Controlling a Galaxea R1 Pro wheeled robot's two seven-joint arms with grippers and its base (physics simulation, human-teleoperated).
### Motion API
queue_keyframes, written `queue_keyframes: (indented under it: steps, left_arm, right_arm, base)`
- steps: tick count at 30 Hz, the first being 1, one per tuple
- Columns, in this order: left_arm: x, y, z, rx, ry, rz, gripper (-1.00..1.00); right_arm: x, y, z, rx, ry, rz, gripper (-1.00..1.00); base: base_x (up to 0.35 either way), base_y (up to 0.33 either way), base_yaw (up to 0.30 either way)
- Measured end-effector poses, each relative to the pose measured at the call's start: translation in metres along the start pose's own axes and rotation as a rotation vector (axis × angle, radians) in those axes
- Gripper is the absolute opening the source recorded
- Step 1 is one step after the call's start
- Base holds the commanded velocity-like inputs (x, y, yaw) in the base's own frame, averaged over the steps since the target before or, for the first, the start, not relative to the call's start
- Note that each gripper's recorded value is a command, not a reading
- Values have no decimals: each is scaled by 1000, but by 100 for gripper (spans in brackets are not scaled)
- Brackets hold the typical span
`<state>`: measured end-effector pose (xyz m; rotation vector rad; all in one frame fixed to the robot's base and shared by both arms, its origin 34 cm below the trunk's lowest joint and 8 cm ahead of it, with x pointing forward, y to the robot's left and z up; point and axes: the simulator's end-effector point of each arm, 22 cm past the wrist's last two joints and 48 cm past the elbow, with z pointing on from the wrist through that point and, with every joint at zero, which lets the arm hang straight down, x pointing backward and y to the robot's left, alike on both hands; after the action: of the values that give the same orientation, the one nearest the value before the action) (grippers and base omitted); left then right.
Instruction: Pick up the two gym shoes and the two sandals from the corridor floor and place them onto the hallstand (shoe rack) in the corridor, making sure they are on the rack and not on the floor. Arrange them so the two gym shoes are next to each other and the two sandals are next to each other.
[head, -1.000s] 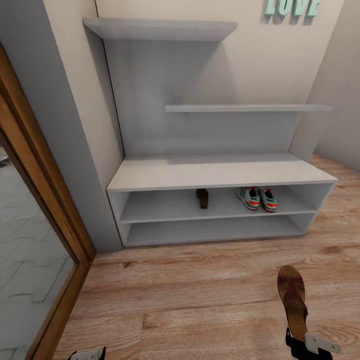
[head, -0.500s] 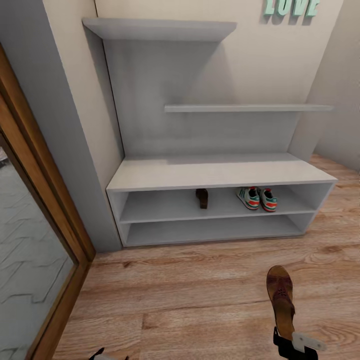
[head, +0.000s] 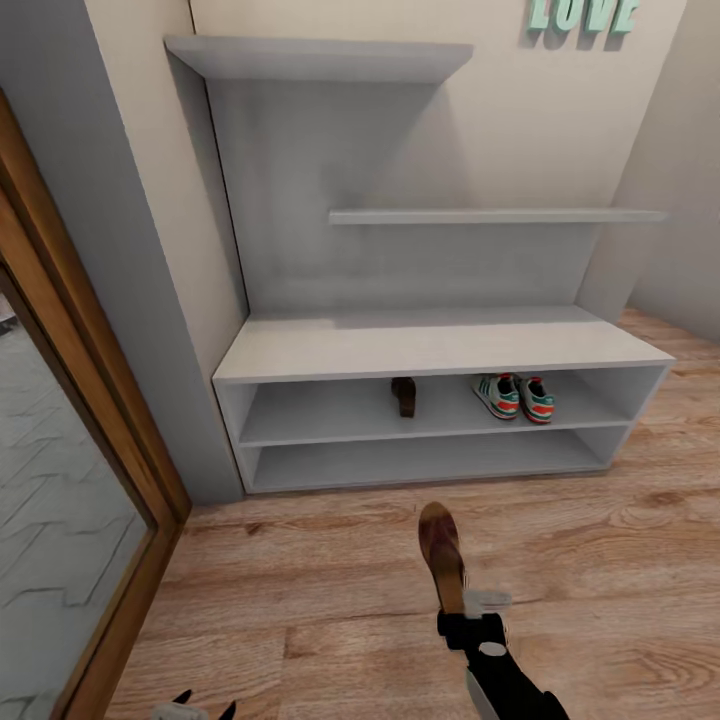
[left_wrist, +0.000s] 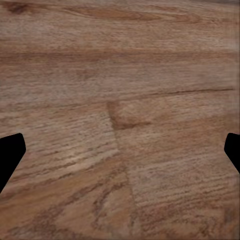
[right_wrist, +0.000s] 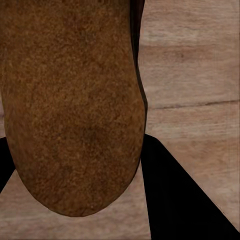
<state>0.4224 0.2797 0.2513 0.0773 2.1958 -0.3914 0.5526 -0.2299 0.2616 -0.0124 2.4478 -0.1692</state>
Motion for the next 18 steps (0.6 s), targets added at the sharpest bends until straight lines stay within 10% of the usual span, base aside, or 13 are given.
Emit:
queue_keyframes:
  steps: [18]
  left_arm:
    - [0, -5, 1, 19, 0, 2, 100]
  right_arm:
    - [-158, 50, -5, -42, 11, -12, -100]
  base:
    - [0, 0, 0]
